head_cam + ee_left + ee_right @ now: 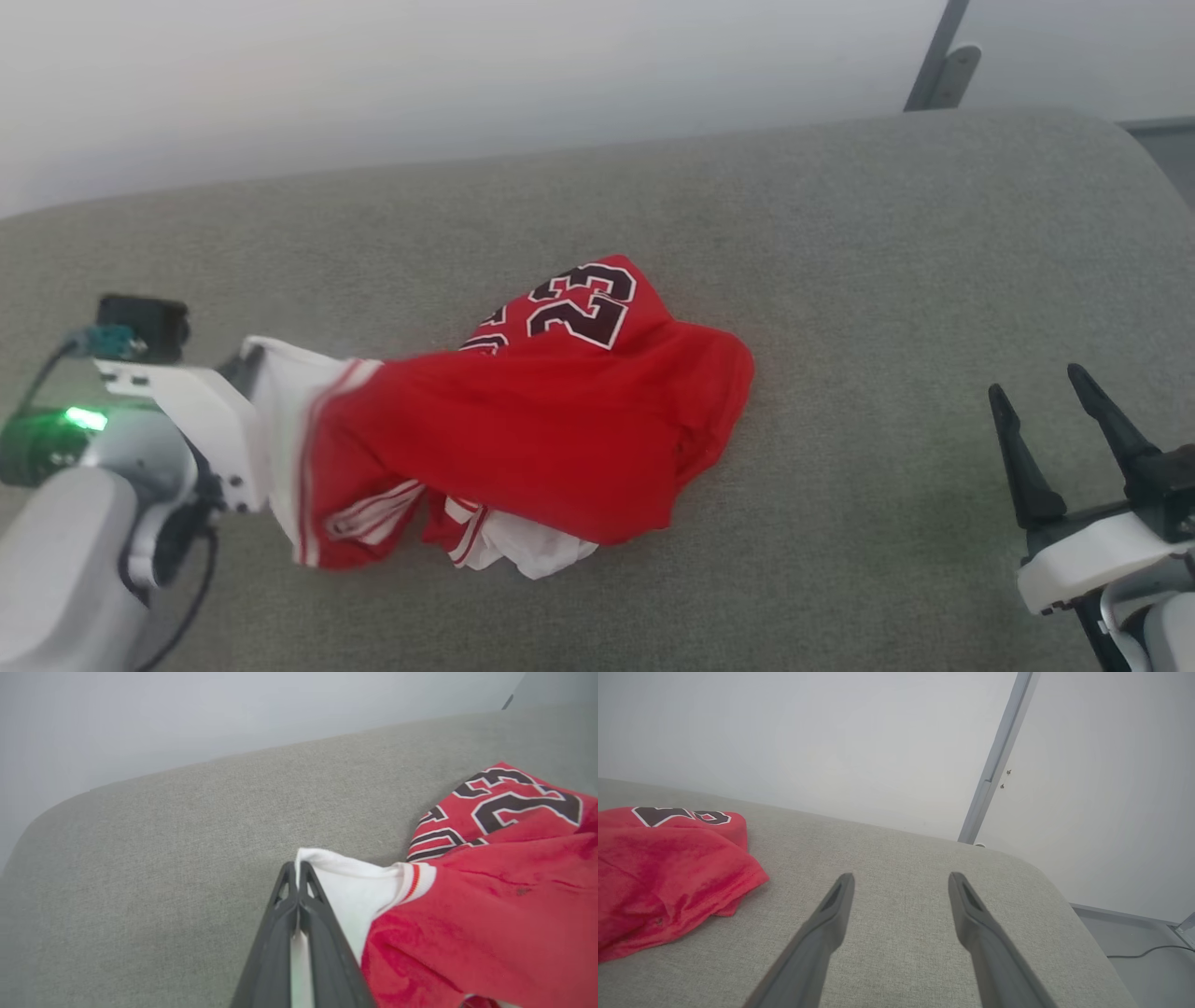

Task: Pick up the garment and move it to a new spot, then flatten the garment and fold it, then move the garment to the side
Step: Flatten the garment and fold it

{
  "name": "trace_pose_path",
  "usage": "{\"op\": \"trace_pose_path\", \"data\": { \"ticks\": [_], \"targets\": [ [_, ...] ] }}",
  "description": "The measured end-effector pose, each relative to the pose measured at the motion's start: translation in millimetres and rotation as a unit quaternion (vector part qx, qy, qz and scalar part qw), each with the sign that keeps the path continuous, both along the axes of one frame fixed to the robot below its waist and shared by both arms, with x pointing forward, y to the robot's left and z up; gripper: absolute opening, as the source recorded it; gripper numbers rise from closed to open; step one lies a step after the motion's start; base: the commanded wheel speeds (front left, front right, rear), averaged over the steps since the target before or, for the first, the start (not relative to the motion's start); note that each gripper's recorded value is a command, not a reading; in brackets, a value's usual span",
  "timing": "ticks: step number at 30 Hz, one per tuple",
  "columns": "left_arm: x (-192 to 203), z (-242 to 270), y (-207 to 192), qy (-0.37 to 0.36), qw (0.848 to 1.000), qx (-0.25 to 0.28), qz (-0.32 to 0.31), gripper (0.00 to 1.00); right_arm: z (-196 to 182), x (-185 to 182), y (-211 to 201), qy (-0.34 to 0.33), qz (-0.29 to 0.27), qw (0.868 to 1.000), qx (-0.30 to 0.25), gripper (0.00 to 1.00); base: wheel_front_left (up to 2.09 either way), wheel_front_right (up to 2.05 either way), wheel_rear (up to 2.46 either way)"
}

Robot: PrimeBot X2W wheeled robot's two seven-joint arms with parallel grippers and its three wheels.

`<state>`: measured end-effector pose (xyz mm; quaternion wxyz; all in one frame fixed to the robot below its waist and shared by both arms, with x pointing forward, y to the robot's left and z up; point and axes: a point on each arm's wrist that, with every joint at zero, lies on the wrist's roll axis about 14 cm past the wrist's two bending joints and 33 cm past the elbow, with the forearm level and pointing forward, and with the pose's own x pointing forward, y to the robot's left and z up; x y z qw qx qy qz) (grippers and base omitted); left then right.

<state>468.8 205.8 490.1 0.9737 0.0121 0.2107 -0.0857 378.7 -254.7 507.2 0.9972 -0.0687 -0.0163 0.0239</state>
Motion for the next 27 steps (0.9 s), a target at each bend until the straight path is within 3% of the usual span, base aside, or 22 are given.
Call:
{"op": "trace_pose_path", "data": {
  "ticks": [14,27],
  "targets": [
    [33.8,-32.3,68.1,0.045,0.991,0.046,0.121,0.0,-10.4,2.7,-12.7,0.019,-0.011,1.0,-0.006,1.0,0.0,0.0,0.0],
    [17.6,-104.9,56.3,0.167,0.978,0.031,0.123,0.01,-15.3,14.9,-13.3,0.028,-0.005,1.0,-0.012,1.0,0.0,0.0,0.0]
  ]
}}
